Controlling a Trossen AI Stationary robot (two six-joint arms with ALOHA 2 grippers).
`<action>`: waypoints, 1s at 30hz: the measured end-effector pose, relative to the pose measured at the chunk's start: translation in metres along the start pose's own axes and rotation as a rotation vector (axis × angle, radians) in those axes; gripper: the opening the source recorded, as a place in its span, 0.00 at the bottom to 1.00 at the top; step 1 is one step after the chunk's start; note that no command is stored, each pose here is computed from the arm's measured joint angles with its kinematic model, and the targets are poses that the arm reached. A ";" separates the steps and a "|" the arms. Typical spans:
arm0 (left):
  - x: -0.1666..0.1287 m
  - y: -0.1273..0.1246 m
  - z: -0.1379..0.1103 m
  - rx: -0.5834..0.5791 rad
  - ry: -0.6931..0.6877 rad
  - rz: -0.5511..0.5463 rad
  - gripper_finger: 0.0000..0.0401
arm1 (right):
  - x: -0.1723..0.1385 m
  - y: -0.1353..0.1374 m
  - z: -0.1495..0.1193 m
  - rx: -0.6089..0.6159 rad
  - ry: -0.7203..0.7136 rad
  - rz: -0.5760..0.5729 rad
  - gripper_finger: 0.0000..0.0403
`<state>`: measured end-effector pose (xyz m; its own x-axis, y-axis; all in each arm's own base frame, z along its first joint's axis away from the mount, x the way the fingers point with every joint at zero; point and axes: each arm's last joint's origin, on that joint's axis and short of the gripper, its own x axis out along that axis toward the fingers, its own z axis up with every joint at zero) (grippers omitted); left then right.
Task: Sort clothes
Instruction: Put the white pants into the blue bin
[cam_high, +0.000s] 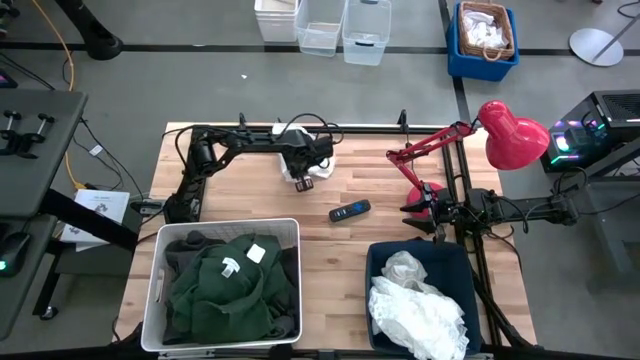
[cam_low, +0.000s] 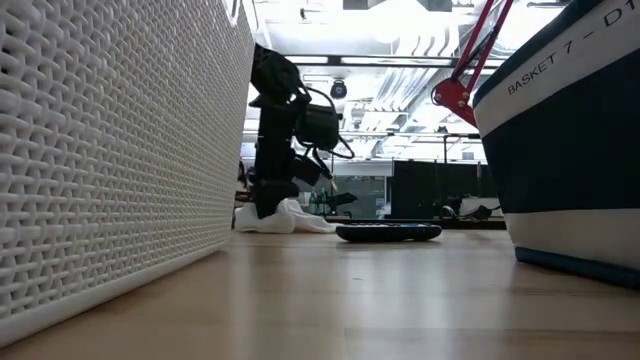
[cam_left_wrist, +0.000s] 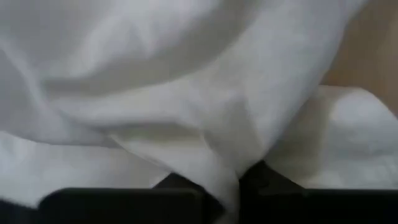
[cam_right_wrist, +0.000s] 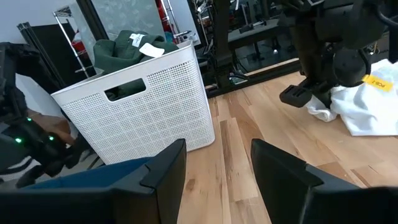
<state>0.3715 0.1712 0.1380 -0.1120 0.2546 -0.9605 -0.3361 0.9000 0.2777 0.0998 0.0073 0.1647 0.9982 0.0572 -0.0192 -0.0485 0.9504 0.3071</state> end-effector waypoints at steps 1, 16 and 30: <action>-0.003 0.000 0.000 0.004 -0.005 -0.024 0.05 | 0.000 0.000 0.000 0.000 0.000 0.000 0.44; -0.236 -0.013 -0.064 0.023 -0.856 -0.137 0.00 | 0.000 0.000 0.000 0.000 0.000 0.000 0.44; -0.340 -0.182 -0.104 0.315 -1.611 -0.702 0.00 | 0.000 0.000 0.000 0.000 0.000 0.000 0.44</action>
<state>0.3736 -0.1155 0.4153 0.9595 -0.2815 -0.0041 0.2815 0.9593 0.0227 0.0998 0.0073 0.1647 0.9982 0.0568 -0.0193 -0.0482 0.9505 0.3071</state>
